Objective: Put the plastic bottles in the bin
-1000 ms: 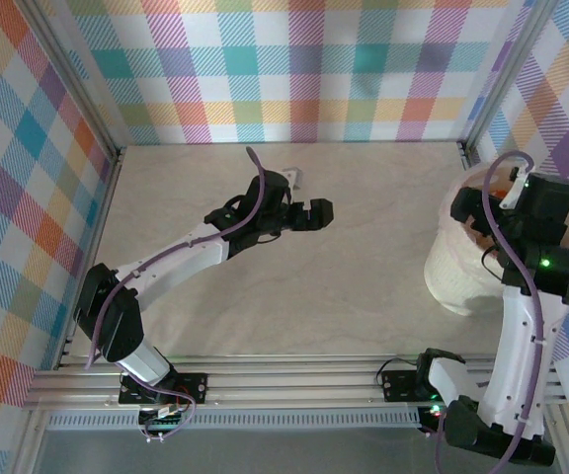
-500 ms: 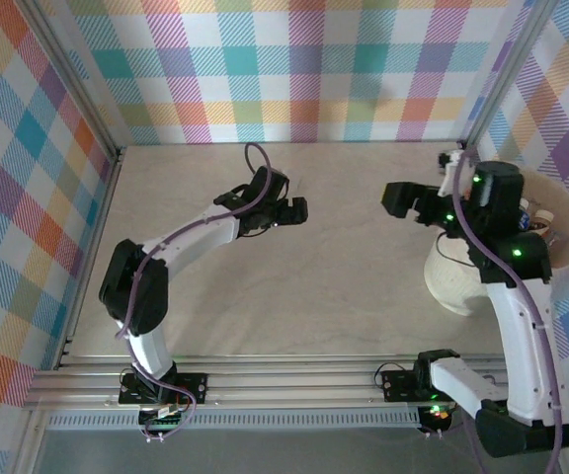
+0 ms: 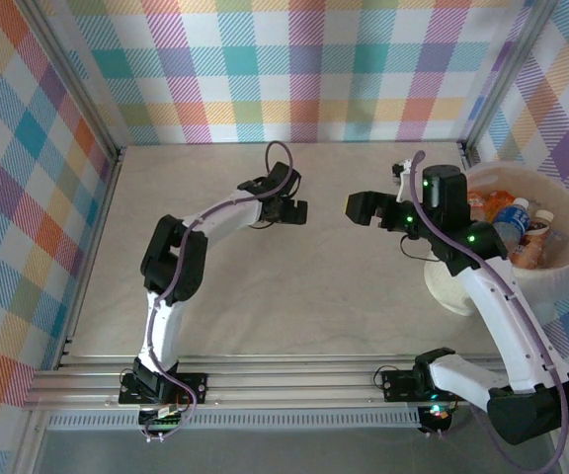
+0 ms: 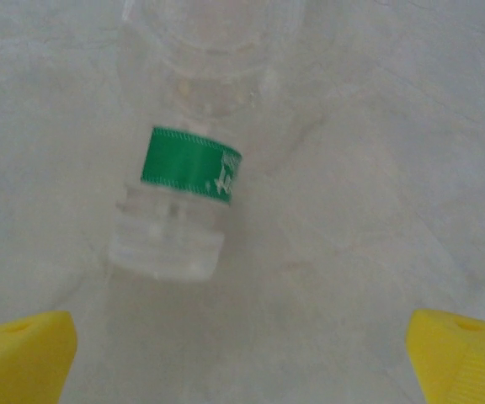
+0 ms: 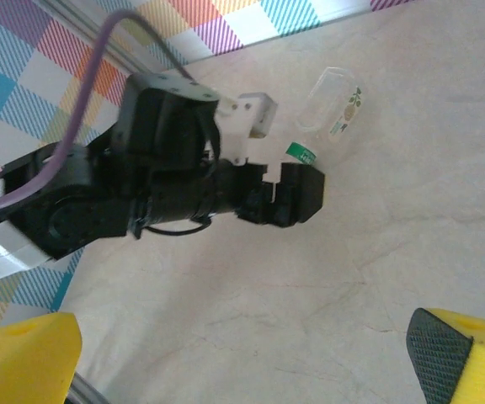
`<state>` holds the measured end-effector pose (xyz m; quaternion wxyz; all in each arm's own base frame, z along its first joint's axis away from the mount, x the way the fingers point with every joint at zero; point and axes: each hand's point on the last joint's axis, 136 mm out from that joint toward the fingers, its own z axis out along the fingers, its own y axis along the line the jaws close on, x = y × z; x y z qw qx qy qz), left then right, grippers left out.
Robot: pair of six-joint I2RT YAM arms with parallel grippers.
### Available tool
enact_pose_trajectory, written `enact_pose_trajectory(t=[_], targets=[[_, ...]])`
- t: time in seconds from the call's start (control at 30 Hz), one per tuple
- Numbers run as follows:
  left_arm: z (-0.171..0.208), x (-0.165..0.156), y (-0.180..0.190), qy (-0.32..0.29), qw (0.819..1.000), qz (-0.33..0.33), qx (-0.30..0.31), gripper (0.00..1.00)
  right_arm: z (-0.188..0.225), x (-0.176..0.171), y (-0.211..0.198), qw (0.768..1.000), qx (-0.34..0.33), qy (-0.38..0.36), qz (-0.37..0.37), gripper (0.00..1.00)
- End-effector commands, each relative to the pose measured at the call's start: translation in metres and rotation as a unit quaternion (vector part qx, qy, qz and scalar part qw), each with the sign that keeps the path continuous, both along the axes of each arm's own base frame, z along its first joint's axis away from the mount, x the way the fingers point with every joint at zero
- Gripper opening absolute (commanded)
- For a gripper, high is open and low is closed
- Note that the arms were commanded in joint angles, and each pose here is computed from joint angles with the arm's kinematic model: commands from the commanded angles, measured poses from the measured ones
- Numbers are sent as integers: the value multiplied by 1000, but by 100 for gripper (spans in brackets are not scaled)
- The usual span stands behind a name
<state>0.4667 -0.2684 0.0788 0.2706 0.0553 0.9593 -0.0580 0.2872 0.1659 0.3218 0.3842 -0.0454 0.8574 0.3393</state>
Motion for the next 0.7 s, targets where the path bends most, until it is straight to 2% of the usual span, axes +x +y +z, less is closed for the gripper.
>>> enact_pose_trajectory(t=[0.0, 0.37, 0.53, 0.67], targets=[[-8, 19, 17, 3, 1000, 4, 29, 99, 16, -1, 1, 1000, 10, -29, -3, 100], [-44, 42, 10, 31, 998, -31, 36, 84, 15, -3, -1, 1000, 3, -27, -4, 100], [-51, 45, 4, 42, 998, -34, 27, 61, 11, -1, 0, 1000, -2, -24, -5, 100], [-50, 45, 3, 41, 998, -32, 20, 46, 8, 2, 0, 1000, -7, -20, -7, 100]])
